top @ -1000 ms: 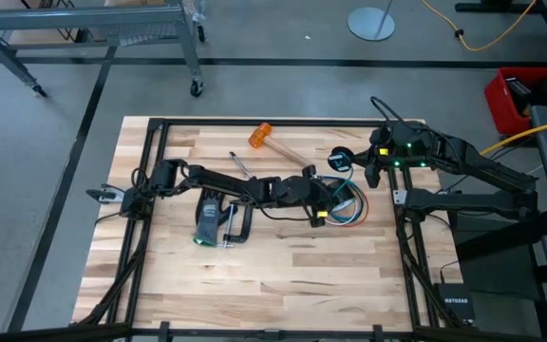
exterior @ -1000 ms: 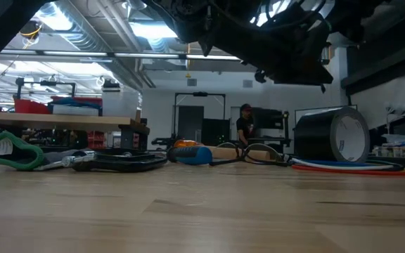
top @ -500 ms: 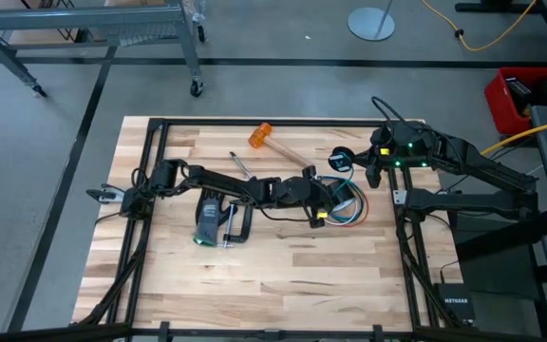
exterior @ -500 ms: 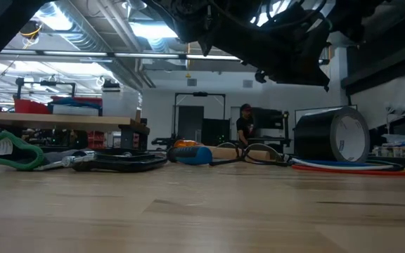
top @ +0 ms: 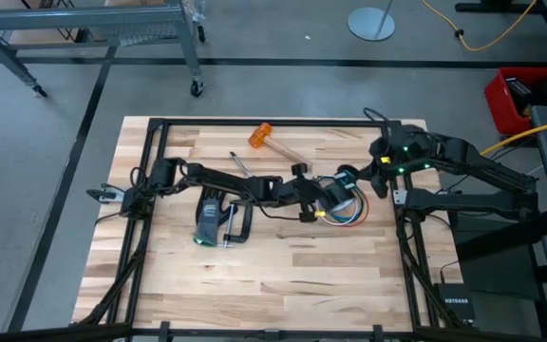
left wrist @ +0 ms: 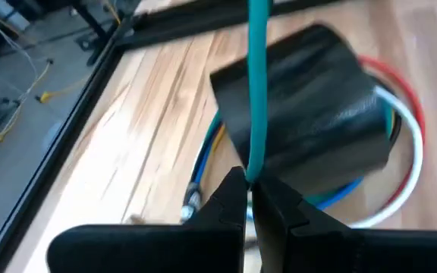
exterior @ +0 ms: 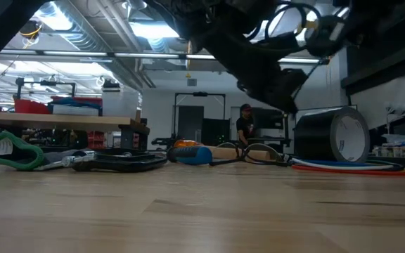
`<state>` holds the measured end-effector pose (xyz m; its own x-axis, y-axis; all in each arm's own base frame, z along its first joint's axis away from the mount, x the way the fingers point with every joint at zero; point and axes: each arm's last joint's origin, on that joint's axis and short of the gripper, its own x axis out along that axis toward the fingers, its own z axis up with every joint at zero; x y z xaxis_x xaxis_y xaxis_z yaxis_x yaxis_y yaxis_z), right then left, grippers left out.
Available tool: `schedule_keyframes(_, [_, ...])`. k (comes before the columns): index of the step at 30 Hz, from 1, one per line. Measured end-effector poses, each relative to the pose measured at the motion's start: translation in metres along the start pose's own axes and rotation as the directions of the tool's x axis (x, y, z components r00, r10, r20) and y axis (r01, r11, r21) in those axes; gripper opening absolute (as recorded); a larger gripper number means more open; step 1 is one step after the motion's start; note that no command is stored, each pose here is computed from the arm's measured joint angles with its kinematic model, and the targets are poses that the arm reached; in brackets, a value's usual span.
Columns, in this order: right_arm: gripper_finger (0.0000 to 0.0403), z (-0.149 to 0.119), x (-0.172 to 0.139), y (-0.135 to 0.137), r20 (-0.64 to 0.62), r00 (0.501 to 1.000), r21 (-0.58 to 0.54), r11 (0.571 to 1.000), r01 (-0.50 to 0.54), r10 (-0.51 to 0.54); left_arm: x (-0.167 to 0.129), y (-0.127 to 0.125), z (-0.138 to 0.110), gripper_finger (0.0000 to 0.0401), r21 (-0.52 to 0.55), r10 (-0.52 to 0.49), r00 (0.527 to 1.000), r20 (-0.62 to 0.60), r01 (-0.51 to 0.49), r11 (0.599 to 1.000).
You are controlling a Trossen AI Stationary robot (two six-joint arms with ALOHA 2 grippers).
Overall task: Coil cords
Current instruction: Coil the green wire onto the spool
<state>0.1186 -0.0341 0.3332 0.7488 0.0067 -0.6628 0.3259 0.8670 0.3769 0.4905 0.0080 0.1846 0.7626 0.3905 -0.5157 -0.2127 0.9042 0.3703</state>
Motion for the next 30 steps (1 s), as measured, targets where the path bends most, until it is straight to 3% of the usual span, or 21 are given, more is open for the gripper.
schedule_keyframes(6, [0.0001, -0.010, 0.000, -0.003, -0.107, 0.994, 0.029, 0.999, 0.030, -0.027, -0.004, 0.019, -0.002, 0.0001, 0.022, 0.011, 0.997, -0.071, -0.010, 1.000])
schedule_keyframes(20, [0.0001, -0.001, 0.022, -0.009, -0.185, 0.974, 0.006, 0.991, 0.135, -0.132, 0.002, 0.066, 0.005, 0.0000, 0.006, 0.055, 0.995, -0.080, -0.054, 0.999])
schedule_keyframes(30, [0.0001, 0.010, 0.053, -0.014, -0.258, 0.951, -0.042, 0.986, 0.162, -0.167, 0.010, 0.088, -0.001, 0.0000, -0.156, -0.004, 0.997, -0.072, -0.007, 0.988])
